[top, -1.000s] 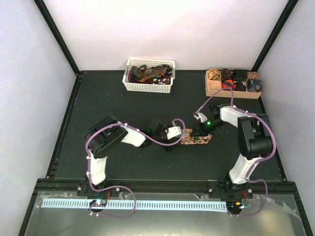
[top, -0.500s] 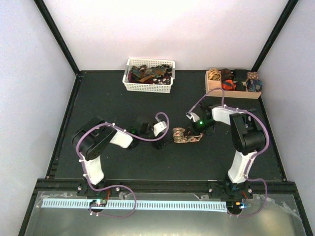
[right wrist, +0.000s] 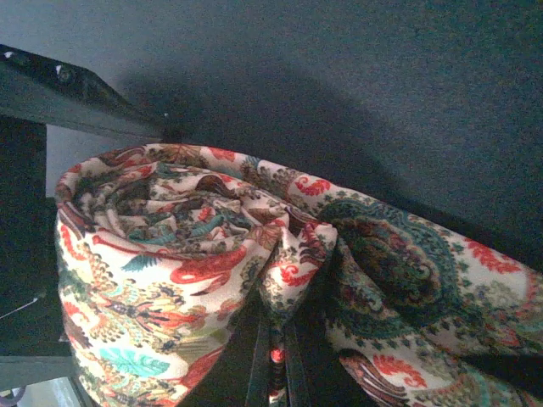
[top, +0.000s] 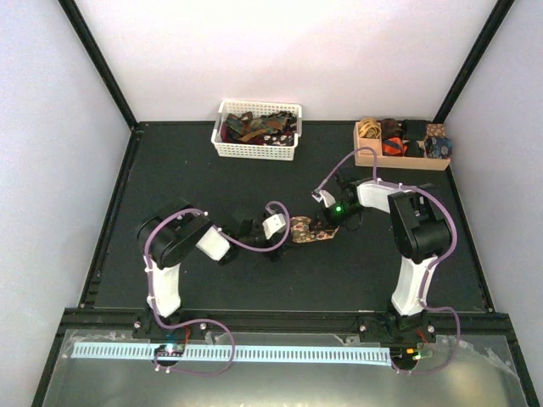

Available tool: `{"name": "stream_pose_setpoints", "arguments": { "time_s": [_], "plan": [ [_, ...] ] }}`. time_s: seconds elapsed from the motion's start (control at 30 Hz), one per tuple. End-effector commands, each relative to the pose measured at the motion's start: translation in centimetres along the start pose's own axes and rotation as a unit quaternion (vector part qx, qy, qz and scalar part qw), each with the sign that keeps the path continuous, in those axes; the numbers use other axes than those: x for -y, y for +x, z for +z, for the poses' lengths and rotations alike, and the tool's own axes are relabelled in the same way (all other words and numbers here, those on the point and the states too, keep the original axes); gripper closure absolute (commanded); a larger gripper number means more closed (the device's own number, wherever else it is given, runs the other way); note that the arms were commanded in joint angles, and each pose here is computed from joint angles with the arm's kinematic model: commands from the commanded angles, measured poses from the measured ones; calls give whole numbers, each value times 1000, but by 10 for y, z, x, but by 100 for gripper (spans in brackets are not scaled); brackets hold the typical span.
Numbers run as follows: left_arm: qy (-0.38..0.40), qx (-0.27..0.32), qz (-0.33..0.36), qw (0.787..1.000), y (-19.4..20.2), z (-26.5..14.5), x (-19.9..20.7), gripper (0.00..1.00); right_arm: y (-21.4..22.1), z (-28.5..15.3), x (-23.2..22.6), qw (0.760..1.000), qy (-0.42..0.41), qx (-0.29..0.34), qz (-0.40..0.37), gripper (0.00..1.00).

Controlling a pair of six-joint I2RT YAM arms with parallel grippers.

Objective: Roll the ties
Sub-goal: Roll the tie at the center of the board.

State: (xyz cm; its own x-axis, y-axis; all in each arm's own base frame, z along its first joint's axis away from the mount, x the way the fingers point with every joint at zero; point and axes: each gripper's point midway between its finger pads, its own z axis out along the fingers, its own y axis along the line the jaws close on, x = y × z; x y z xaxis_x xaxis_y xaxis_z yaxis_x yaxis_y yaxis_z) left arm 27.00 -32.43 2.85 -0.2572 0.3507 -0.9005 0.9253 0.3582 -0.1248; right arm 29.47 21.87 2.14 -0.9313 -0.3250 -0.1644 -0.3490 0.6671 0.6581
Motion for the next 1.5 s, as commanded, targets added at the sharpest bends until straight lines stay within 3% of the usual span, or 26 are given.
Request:
{"name": "stream_pose_setpoints", "arguments": {
  "time_s": [0.0, 0.2, 0.33, 0.5, 0.6, 0.77, 0.93, 1.1, 1.27, 1.47],
  "plan": [
    [11, 49, 42, 998, -23, 16, -3, 2, 34, 12, 59, 990, 123, -63, 30, 99],
    [20, 76, 75, 994, -27, 31, 0, 4, 31, 16, 67, 990, 111, -65, 56, 99],
    [20, 65, 78, 995, -24, 44, -5, 11, 33, 16, 67, 990, 112, -69, 53, 99],
    [27, 46, 77, 996, -20, 50, -5, 23, 32, 17, 61, 991, 96, -69, 54, 99],
    [23, 25, 67, 997, -14, 50, -6, 37, 30, 17, 57, 993, 87, -65, 52, 98],
    [-2, -39, 34, 999, 4, 47, -14, 54, 24, 3, 38, 996, 57, -60, 29, 85],
    [-14, -126, 14, 992, 37, 44, -19, 57, 22, -32, 26, 998, 44, -37, 8, 57],
    [-12, -156, 21, 988, 49, 41, -14, 57, 17, -50, 0, 1000, -1, -7, -16, 46],
    [-15, -170, 37, 985, 49, 44, -9, 56, 9, -45, -32, 997, -79, 7, 11, 43],
    [-14, -176, 42, 983, 49, 46, -6, 55, 10, -28, -35, 998, -61, -13, 11, 47]
  ]
}}
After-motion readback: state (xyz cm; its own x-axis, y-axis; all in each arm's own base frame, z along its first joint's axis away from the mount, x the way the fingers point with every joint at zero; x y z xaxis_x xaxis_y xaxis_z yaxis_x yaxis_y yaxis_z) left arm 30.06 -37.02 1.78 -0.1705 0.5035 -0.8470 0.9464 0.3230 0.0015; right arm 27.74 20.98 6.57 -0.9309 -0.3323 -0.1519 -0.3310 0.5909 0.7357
